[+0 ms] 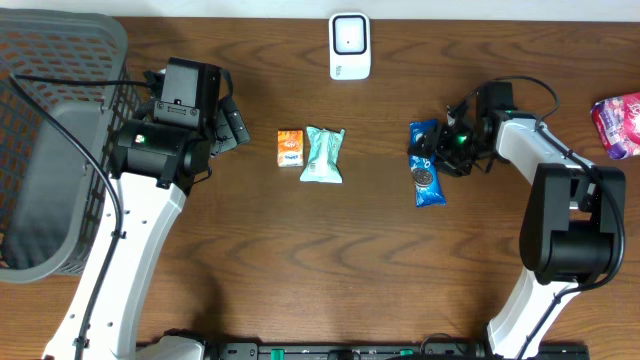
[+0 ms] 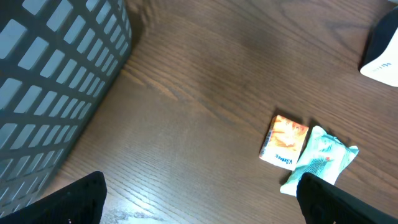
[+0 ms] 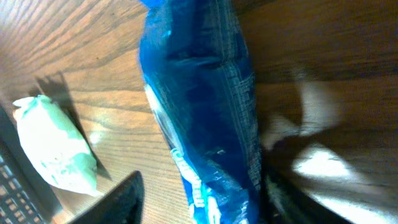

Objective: Scan the item barcode

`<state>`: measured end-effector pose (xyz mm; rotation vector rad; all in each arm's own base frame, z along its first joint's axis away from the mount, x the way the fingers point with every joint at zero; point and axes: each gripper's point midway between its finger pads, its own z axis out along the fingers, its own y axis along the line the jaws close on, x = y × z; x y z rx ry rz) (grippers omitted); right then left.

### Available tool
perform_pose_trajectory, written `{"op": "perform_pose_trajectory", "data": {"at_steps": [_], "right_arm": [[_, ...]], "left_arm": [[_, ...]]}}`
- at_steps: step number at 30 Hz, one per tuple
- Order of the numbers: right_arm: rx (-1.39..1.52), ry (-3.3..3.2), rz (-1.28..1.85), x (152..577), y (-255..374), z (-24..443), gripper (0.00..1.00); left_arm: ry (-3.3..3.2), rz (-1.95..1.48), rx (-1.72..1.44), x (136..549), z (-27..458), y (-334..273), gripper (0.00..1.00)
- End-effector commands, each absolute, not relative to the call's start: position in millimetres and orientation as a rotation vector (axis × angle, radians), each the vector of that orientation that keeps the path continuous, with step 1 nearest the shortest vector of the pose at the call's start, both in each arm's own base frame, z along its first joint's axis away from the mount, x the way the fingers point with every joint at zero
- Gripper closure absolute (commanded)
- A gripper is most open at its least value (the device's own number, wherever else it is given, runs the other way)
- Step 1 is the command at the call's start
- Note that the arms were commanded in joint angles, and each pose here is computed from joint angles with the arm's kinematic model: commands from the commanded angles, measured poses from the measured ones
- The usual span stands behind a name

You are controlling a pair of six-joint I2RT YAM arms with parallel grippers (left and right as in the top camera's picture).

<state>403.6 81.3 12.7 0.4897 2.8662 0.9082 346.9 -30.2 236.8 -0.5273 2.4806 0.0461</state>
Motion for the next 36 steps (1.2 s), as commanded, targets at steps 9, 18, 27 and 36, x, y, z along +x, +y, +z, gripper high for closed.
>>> {"op": "perform_pose_trajectory", "data": {"at_steps": [9, 18, 27, 36], "right_arm": [[0.439, 2.920, 0.702, 397.0, 65.6, -12.4, 0.59], [0.375, 2.958, 0.708, 387.9, 85.4, -31.4, 0.84], [0.293, 2.708, 1.223, 429.4, 132.3, 32.0, 0.99], [0.178, 2.266, 1.493, 508.1, 172.9, 135.5, 0.99]], "left_arm": [[2.483, 0.052, -0.533, 346.9, 235.8, -28.9, 0.02], [2.483, 0.052, -0.533, 346.9, 235.8, -28.9, 0.02], [2.483, 0.052, -0.533, 346.9, 235.8, -28.9, 0.02], [2.483, 0.052, -0.533, 346.9, 235.8, -28.9, 0.02]]}}
